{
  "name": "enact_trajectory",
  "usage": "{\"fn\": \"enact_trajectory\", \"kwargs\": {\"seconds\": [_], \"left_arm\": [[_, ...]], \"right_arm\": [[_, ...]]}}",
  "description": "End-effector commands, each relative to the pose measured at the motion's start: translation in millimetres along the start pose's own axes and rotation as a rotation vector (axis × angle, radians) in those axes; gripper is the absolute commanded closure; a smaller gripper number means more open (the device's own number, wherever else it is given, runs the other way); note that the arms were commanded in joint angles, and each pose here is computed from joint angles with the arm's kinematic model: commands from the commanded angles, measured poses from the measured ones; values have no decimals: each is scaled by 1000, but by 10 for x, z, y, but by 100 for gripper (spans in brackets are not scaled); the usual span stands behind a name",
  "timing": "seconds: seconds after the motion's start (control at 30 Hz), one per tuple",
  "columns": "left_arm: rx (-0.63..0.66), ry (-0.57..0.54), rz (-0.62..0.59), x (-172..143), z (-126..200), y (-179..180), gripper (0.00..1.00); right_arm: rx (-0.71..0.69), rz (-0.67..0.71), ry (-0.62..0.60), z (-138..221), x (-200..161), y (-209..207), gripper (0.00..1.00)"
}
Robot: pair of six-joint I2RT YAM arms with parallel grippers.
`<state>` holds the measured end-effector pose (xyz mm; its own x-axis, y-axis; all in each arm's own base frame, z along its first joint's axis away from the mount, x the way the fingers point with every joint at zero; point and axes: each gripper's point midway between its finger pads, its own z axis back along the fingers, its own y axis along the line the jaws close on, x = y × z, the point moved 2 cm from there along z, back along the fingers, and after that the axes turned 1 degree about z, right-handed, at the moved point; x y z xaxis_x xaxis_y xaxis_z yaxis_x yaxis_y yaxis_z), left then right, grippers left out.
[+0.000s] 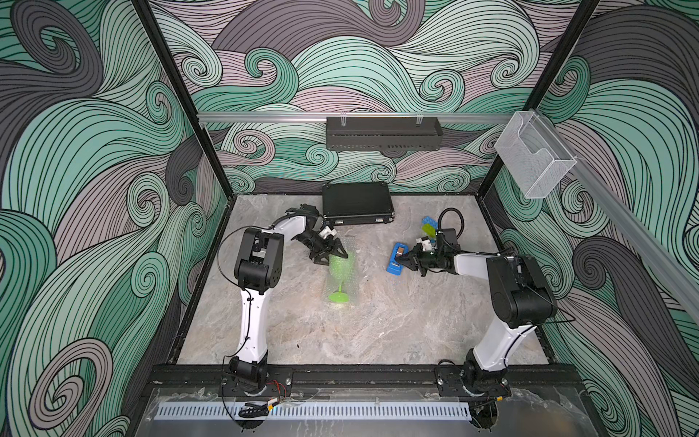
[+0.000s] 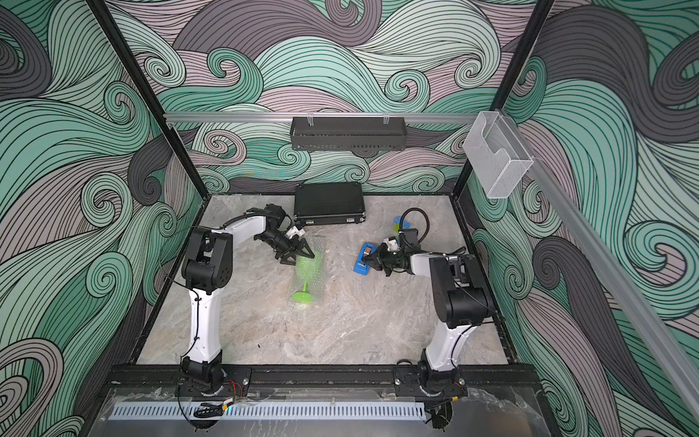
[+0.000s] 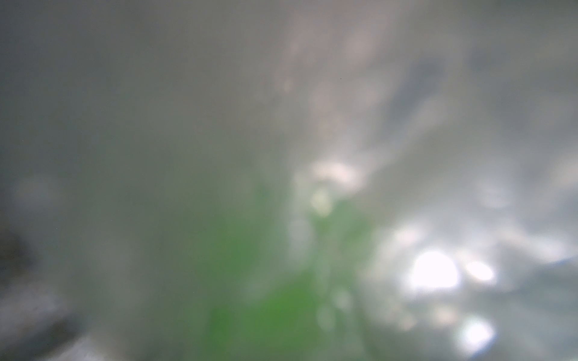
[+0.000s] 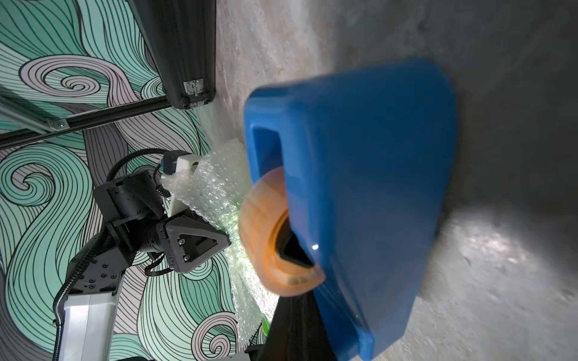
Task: Wrap wine glasses in bubble wrap
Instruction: Pull the tape from the tape cutter.
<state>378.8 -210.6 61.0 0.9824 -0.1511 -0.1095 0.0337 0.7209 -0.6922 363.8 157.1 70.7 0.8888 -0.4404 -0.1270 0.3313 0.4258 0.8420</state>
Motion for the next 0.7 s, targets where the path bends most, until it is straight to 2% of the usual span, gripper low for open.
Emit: {"fn": "enact_trajectory", "kwargs": {"seconds": [0.0, 0.1, 0.2, 0.27, 0.33, 0.43, 0.57, 0.67], "left_arm": [[200, 99, 71, -232, -281, 484, 28], [198, 101, 73, -239, -290, 487, 28], [198, 101, 72, -241, -294, 492, 28], [198, 101, 73, -238, -295, 493, 28], [199, 102, 74, -234, -297, 493, 28], [200, 99, 71, -240, -292, 492, 28], [201, 100, 72, -238, -303, 488, 28], [200, 102, 70, -246, -306, 478, 28]], "right_arm": [[2, 3, -36, 91, 115, 210, 100], [-73, -12, -22, 118, 122, 180, 100], [-25, -7, -59, 161, 172, 330, 100], [-84, -23, -43, 115, 203, 185, 100], [-52, -52, -9, 64, 212, 222, 100], [-16, -41, -71, 139, 248, 365, 100], [-99, -68, -22, 59, 263, 160, 100], [-19, -73, -85, 145, 298, 366, 100]]}}
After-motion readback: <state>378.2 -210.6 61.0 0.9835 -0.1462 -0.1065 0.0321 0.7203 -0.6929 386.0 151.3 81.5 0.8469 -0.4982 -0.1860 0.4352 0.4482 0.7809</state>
